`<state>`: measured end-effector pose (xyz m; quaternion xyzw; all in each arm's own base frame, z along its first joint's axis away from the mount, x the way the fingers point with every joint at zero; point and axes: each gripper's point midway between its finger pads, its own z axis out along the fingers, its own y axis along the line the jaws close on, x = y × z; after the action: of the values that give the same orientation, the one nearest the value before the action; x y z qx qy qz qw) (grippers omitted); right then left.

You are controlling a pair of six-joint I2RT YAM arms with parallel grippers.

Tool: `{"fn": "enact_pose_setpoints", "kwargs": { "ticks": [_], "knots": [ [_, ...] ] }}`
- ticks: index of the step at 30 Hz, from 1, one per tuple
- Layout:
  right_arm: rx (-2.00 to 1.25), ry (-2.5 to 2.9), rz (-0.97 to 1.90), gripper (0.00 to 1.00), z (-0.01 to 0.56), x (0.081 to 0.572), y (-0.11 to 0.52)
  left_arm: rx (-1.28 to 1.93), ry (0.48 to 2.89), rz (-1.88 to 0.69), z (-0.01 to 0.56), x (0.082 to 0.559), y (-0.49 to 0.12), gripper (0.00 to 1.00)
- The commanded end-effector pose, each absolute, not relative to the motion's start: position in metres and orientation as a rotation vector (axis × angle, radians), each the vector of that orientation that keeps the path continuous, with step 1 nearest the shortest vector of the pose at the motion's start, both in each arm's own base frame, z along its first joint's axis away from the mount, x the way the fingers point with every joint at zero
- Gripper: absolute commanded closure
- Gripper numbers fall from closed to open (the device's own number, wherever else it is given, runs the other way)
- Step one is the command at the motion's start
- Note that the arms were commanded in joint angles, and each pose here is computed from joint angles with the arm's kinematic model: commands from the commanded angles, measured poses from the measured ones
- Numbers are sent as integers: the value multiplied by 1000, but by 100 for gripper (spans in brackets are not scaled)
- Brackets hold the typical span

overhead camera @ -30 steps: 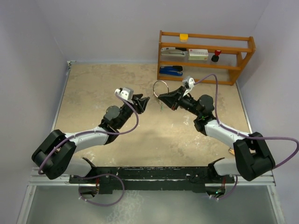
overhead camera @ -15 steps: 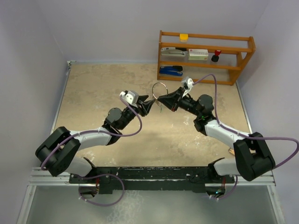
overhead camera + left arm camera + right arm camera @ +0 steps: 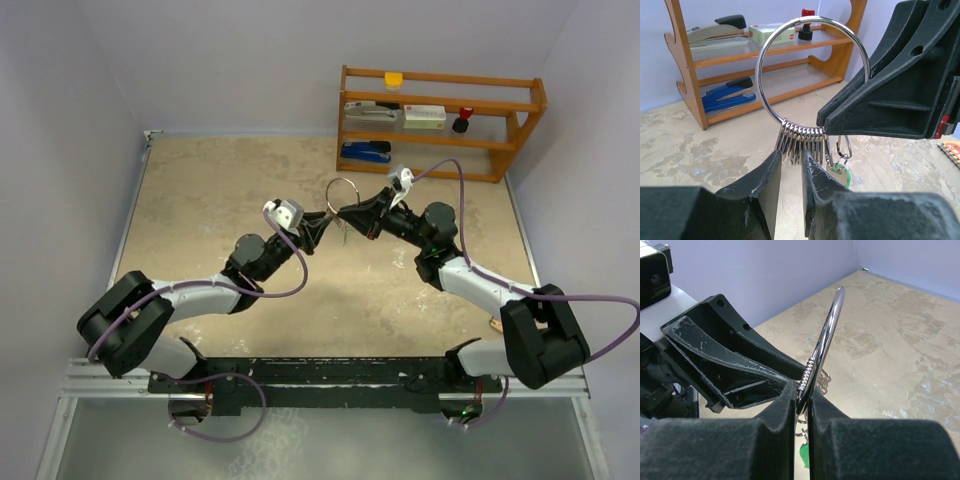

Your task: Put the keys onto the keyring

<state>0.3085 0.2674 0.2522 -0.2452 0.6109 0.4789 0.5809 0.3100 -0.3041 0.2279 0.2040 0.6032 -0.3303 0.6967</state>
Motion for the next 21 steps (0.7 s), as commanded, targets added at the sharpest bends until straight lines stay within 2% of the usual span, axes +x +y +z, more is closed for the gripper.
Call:
{"fn": "enact_pose_setpoints", "kwargs": {
  "ticks": [1, 8, 16, 18, 21],
  "knots": [
    [-608, 1280, 1094, 100, 298, 306, 267, 462, 1287, -739, 243, 311, -310, 80],
    [-614, 1279, 1097, 100, 298, 305, 268, 473, 1284, -741, 243, 316, -318, 80],
    [-616, 1284, 1101, 100, 296, 303, 267, 469, 1257, -748, 251, 320, -323, 73],
    [-616, 1283, 1102, 100, 295, 303, 267, 475, 1256, -750, 251, 320, -325, 77],
    [-614, 1280, 1103, 100, 297, 303, 267, 475, 1258, -750, 251, 320, -325, 92]
  ]
}}
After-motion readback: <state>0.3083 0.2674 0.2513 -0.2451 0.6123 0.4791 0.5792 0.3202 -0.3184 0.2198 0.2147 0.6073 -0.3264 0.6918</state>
